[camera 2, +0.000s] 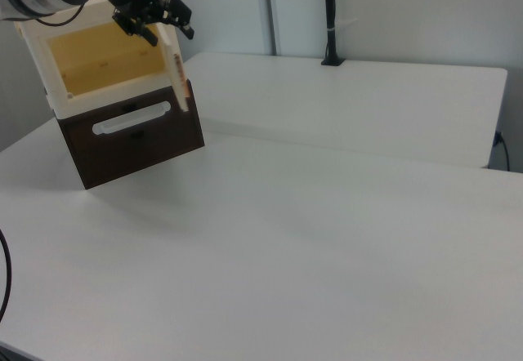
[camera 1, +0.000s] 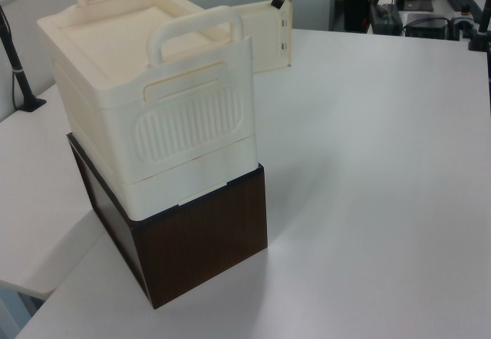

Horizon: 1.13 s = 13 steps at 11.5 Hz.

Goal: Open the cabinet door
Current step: 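Push the door edge outward to swing the door fully open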

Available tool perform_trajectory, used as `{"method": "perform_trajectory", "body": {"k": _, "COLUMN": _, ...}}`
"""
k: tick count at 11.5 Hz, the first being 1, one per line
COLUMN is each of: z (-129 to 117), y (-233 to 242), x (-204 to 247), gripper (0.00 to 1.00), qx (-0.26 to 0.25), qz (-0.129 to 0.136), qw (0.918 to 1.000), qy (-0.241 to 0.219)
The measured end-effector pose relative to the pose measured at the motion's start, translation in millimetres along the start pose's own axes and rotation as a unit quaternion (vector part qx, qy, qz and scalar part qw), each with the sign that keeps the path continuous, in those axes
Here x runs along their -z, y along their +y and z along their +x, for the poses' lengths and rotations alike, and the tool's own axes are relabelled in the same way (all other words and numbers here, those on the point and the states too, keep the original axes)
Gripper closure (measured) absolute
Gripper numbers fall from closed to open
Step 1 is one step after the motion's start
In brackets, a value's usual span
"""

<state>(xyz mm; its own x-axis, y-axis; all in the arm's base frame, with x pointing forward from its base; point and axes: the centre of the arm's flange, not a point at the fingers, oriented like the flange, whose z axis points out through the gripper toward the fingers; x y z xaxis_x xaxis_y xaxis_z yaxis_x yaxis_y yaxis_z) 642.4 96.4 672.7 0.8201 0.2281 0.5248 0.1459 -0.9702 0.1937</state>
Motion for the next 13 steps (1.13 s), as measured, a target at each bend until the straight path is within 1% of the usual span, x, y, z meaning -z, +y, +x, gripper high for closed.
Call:
{"method": "perform_trajectory", "body": {"k": 1, "z": -0.6, "y": 12.5, "x": 5.9, "gripper": 0.0, "qx": -0.001, "qz": -0.006, "qw": 1.0, "qy": 0.004}}
{"method": "perform_trajectory", "body": {"k": 2, "z": 0.0, "y": 15.7, "x": 15.7, "gripper": 0.0, "qx": -0.002, "qz": -0.005, "qw": 0.9999, "qy": 0.011}}
{"method": "perform_trajectory", "body": {"k": 3, "z": -2.1, "y": 11.0, "x": 22.9, "gripper": 0.0, "qx": 0.001, "qz": -0.001, "qw": 1.0, "qy": 0.003}}
{"method": "perform_trajectory", "body": {"k": 4, "z": -10.0, "y": -4.5, "x": 25.5, "gripper": 0.0, "qx": 0.005, "qz": 0.02, "qw": 0.9992, "qy": -0.034}}
{"method": "perform_trajectory", "body": {"k": 5, "z": -21.0, "y": -23.3, "x": 24.6, "gripper": 0.0, "qx": 0.006, "qz": 0.052, "qw": 0.9952, "qy": -0.083}}
{"method": "perform_trajectory", "body": {"k": 6, "z": -34.1, "y": -31.8, "x": 20.6, "gripper": 0.0, "qx": -0.002, "qz": 0.081, "qw": 0.9874, "qy": -0.136}}
{"method": "perform_trajectory", "body": {"k": 7, "z": -46.7, "y": -25.4, "x": 15.1, "gripper": 0.0, "qx": -0.014, "qz": 0.097, "qw": 0.9783, "qy": -0.182}}
{"method": "perform_trajectory", "body": {"k": 8, "z": -61.8, "y": -10.3, "x": 10.6, "gripper": 0.0, "qx": -0.025, "qz": 0.102, "qw": 0.9669, "qy": -0.232}}
{"method": "perform_trajectory", "body": {"k": 9, "z": -77.7, "y": 5.8, "x": 8.9, "gripper": 0.0, "qx": -0.036, "qz": 0.103, "qw": 0.9534, "qy": -0.281}}
{"method": "perform_trajectory", "body": {"k": 10, "z": -89.6, "y": 22.8, "x": 8.1, "gripper": 0.0, "qx": -0.069, "qz": 0.095, "qw": 0.942, "qy": -0.314}}
{"method": "perform_trajectory", "body": {"k": 11, "z": -96.7, "y": 41.5, "x": 6.3, "gripper": 0.0, "qx": -0.103, "qz": 0.086, "qw": 0.935, "qy": -0.328}}
{"method": "perform_trajectory", "body": {"k": 13, "z": -107.5, "y": 69.3, "x": -3.5, "gripper": 0.0, "qx": -0.138, "qz": 0.078, "qw": 0.927, "qy": -0.34}}
